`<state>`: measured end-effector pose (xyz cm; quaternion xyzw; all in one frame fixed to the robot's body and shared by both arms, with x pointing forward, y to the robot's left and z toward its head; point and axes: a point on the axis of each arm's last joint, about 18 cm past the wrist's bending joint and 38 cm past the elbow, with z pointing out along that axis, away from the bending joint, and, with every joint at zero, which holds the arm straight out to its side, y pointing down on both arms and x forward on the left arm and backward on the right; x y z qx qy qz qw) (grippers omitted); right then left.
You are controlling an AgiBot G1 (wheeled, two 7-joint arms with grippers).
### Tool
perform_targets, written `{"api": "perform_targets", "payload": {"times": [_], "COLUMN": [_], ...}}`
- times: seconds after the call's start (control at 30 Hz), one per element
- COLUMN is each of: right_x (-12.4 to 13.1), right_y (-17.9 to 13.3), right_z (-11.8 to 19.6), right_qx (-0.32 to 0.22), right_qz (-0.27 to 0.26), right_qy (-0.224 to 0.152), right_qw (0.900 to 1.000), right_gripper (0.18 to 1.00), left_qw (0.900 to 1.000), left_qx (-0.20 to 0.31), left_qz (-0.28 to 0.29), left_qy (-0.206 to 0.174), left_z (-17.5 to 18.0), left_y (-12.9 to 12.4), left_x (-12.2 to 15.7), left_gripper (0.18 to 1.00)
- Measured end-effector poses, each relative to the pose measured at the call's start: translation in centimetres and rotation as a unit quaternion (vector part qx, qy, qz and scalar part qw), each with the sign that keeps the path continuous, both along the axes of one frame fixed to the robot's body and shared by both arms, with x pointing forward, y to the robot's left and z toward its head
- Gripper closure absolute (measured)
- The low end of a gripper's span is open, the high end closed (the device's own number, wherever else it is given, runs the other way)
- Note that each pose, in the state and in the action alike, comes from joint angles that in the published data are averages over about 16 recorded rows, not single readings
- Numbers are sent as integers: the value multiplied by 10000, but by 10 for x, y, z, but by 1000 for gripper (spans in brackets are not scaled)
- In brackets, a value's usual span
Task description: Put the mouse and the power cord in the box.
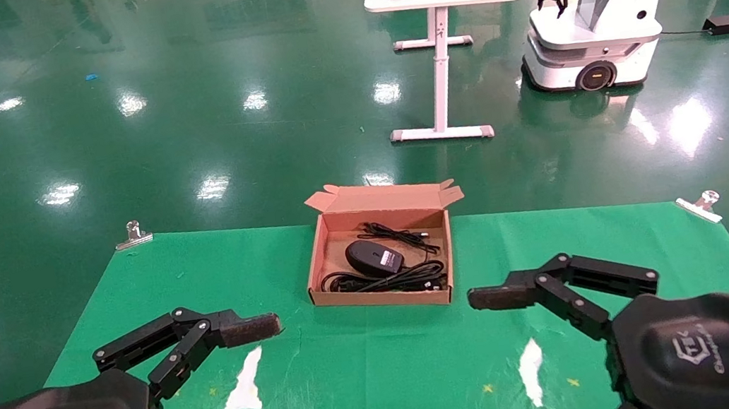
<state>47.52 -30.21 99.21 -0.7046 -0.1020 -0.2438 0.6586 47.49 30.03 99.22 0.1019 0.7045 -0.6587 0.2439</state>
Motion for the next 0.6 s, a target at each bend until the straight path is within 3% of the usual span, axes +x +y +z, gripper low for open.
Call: {"api": "perform_targets", "payload": {"times": [0.6], "right_x": [0], "right_y": [0], "right_z": [0], "right_qx": [0], "right_qz": [-9], "right_qy": [-3], "right_qw": [10000], "right_gripper": [178], "left_qw": [10000], "left_qx": [-1], "left_qz": [3], "left_qy": [2], "left_z": [0], "left_y": [0], "left_x": [0], "left_gripper": [184]}}
